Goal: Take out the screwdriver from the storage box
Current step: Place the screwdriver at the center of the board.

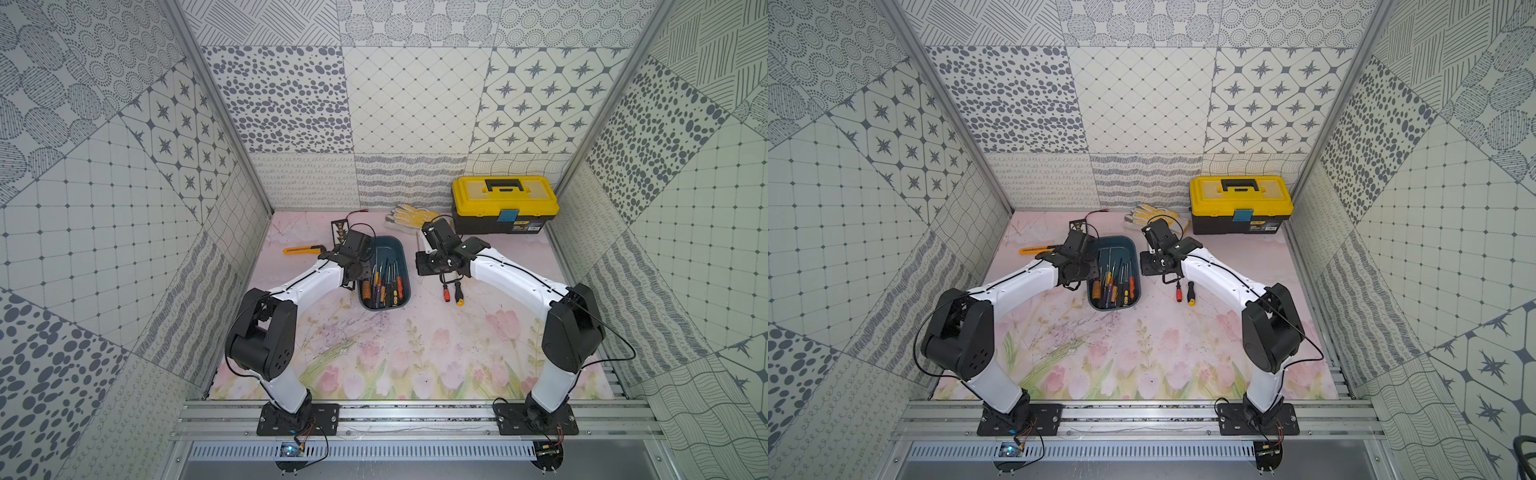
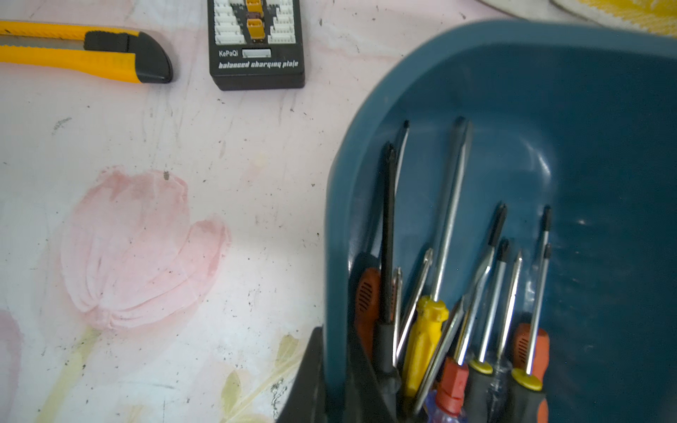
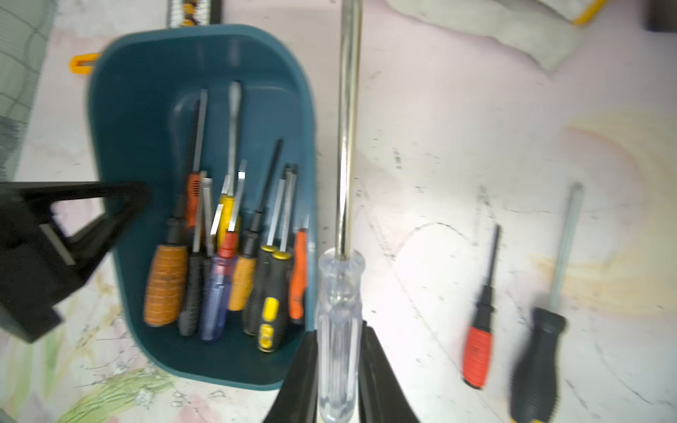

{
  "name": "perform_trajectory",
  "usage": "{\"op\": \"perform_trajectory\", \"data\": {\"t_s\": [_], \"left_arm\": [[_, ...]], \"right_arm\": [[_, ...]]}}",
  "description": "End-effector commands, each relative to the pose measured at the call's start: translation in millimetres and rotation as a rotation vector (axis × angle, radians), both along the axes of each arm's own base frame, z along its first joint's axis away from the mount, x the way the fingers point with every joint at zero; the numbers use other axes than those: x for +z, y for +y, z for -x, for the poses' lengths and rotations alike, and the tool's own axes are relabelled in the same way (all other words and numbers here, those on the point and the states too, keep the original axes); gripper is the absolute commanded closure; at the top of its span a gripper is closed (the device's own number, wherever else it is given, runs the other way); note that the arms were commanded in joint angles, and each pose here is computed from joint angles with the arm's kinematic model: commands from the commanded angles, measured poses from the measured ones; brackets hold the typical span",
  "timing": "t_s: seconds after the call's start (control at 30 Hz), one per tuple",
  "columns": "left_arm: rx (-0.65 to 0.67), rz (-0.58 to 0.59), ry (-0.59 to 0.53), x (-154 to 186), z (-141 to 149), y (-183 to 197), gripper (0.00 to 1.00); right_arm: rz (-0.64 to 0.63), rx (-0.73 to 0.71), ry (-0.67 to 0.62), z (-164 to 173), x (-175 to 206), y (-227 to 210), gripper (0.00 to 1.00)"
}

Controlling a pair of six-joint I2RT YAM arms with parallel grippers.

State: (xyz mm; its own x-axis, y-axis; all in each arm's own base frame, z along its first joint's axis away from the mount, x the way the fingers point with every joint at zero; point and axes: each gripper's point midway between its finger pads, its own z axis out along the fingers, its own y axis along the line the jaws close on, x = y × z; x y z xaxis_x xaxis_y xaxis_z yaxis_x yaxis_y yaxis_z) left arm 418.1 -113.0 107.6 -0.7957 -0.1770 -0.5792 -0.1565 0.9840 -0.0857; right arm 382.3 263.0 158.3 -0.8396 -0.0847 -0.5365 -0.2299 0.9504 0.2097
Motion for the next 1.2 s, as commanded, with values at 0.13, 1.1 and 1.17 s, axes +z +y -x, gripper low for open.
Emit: {"op": "perform_trajectory", "data": {"t_s": [0.13,1.1,1.17], "left_arm": [[0.019,-0.007,-0.087,20,-16,1,1.00],[0.006,-0.007,-0.074,19,-16,-1,1.00],[0.005,-0.008,-0.070,18,-16,-2,1.00]], "right_arm": [[0.139,-0.096,0.039,5,-17,-83,1.00],[0.296,-0.086,0.265,10,-122,-132,1.00],[0.281,-0.083,0.276,10,-125,-129,1.00]]}}
